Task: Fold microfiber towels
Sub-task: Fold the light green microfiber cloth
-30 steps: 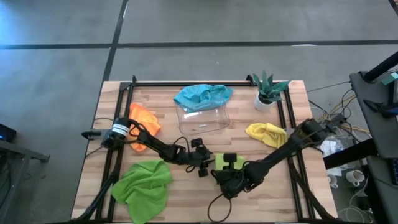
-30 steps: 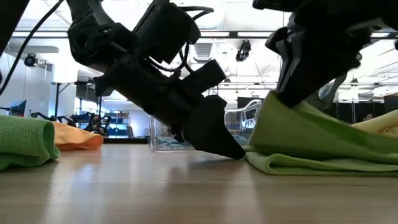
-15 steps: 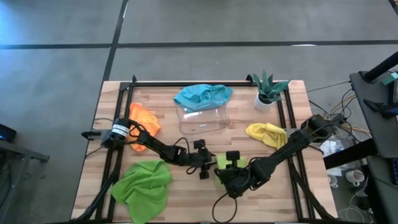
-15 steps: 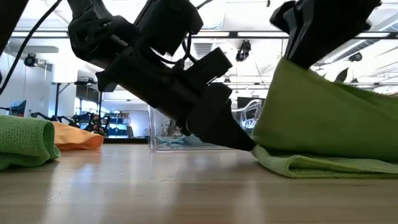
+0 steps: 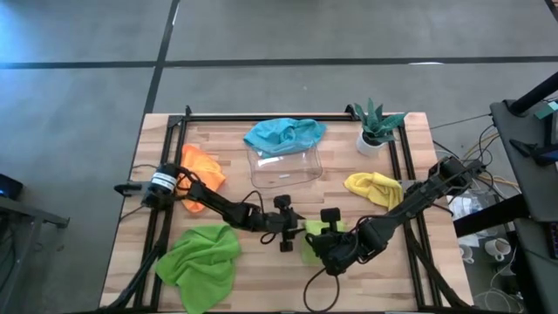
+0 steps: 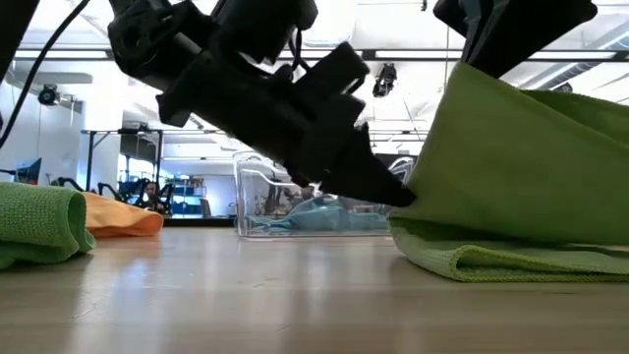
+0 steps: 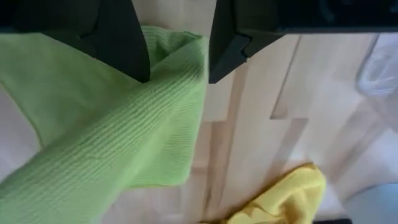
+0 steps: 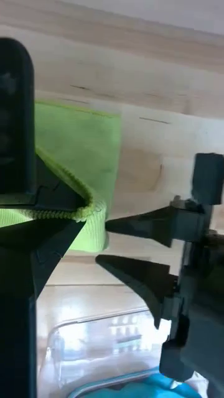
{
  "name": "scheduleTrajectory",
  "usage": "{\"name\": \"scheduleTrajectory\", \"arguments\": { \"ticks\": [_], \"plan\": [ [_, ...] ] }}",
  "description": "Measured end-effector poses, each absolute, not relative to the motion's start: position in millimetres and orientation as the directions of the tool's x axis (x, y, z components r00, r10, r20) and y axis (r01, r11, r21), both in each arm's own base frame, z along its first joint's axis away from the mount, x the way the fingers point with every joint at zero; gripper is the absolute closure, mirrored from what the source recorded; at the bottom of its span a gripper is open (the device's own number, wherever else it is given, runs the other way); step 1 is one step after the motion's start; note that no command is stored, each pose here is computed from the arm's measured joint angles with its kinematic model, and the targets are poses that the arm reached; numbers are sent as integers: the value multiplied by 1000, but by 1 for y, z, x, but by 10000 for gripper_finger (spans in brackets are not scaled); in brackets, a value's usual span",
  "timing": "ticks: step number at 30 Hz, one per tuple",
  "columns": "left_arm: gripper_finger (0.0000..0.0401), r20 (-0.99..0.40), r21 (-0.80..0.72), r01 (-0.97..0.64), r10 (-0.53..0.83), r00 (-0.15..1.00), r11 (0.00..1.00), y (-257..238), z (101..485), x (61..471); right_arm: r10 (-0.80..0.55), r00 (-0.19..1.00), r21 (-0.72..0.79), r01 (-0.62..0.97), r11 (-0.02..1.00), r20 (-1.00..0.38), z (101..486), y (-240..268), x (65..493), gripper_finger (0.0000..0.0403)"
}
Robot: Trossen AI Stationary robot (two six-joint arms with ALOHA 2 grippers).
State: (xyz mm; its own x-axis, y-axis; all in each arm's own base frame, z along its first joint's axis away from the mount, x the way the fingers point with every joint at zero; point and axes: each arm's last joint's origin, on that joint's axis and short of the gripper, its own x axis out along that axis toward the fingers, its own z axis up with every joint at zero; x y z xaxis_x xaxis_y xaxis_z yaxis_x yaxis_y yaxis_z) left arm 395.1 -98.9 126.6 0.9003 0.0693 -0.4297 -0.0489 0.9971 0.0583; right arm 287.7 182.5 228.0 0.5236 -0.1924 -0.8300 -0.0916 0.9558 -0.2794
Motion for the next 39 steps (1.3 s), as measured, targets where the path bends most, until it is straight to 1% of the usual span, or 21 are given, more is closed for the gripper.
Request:
{"name": "scheduleTrajectory", "arguments": {
  "ticks": [9,11,14,18,20,22,26,27,30,34,39],
  "plan": [
    [253,-463,54,-41,61,884,998,-99,110,396,-192,525,-280,-92,956,-829,230,182,286,385],
    [253,-463,64,-50,74,883,997,-99,109,397,-191,528,-279,-91,956,-827,232,181,286,385],
    [253,-450,91,-111,140,882,990,-95,110,398,-188,535,-275,-88,957,-824,235,180,284,385],
    [256,-449,93,-136,163,878,986,-88,110,399,-197,550,-283,-76,956,-812,239,179,283,385],
    [269,-448,92,-143,169,878,985,-85,110,400,-199,555,-285,-72,956,-808,241,179,283,385],
    [295,-449,92,-148,174,876,985,-83,110,400,-197,556,-283,-72,956,-807,242,179,283,385],
    [381,-448,52,-182,186,875,982,-77,110,401,-195,555,-280,-72,957,-809,240,179,284,385],
    [390,-447,35,-195,190,874,980,-76,110,402,-195,552,-278,-71,958,-811,238,179,284,385],
    [395,-448,11,-210,193,873,978,-75,110,402,-191,553,-273,-67,960,-811,226,183,289,385],
    [399,-455,-20,-226,192,870,974,-75,109,400,-173,586,-261,-68,963,-792,204,190,303,385],
    [400,-471,-15,-227,194,861,974,-75,107,399,-217,552,-286,-40,957,-805,166,191,320,385]
  ]
}}
